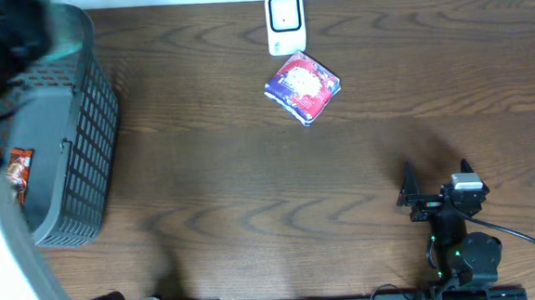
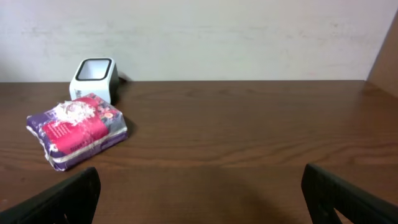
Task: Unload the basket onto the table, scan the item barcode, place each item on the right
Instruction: 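Carry the mint-green wrapper to the table beside the purple package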
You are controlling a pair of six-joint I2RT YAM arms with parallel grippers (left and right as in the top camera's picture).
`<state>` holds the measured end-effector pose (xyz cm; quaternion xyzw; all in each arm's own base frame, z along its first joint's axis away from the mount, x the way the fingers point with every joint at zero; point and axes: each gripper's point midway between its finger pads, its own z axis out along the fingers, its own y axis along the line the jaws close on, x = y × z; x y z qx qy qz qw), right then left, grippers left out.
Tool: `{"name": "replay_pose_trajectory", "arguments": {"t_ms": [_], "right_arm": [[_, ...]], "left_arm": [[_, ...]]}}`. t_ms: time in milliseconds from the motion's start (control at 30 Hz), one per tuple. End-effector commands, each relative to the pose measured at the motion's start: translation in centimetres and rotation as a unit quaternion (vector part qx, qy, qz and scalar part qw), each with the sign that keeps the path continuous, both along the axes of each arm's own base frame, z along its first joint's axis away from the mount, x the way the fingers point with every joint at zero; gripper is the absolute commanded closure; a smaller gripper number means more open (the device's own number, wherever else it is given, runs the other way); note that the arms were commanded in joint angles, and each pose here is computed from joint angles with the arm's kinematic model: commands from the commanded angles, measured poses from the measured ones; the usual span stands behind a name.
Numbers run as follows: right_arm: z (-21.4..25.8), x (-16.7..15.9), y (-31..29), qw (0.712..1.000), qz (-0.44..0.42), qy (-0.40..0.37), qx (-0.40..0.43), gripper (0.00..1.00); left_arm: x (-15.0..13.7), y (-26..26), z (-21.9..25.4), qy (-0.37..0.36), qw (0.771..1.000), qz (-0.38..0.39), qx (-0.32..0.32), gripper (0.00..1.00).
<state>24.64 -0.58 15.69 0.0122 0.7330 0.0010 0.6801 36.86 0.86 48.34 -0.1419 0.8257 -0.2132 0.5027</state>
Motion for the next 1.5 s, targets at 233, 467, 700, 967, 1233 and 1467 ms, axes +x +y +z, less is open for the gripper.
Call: {"name": "replay_pose_trajectory", "arguments": {"t_ms": [233, 467, 700, 967, 1233, 1467], "right_arm": [[0.0, 0.0, -0.1, 1.0, -0.001, 0.0, -0.005, 0.01], [0.0, 0.0, -0.1, 1.0, -0.001, 0.0, -0.005, 0.01], [0.0, 0.0, -0.1, 1.0, -0.001, 0.0, -0.005, 0.01], [0.0, 0.0, -0.1, 1.0, -0.001, 0.0, -0.005, 0.01], [0.0, 0.0, -0.1, 1.0, -0.001, 0.0, -0.005, 0.01], [-0.1, 0.0, -0.1, 1.0, -0.001, 0.0, -0.005, 0.01]], "left_arm": [[7.0, -15.5, -14.7, 0.181, 0.979, -0.064, 0.075, 0.93], [9.7, -22.3, -33.0, 0.348, 0.92, -0.079, 0.162, 0.93], [13.3, -18.4, -38.5, 0.334, 0.902, 0.02, 0.272, 0.92], [10.5, -25.9, -43.0, 0.402, 0.89, -0.16, 0.147, 0.93], [4.5, -29.4, -42.0, 0.481, 0.838, -0.245, 0.073, 0.93], [8.9, -23.4, -41.9, 0.424, 0.875, -0.123, 0.198, 0.92]]}}
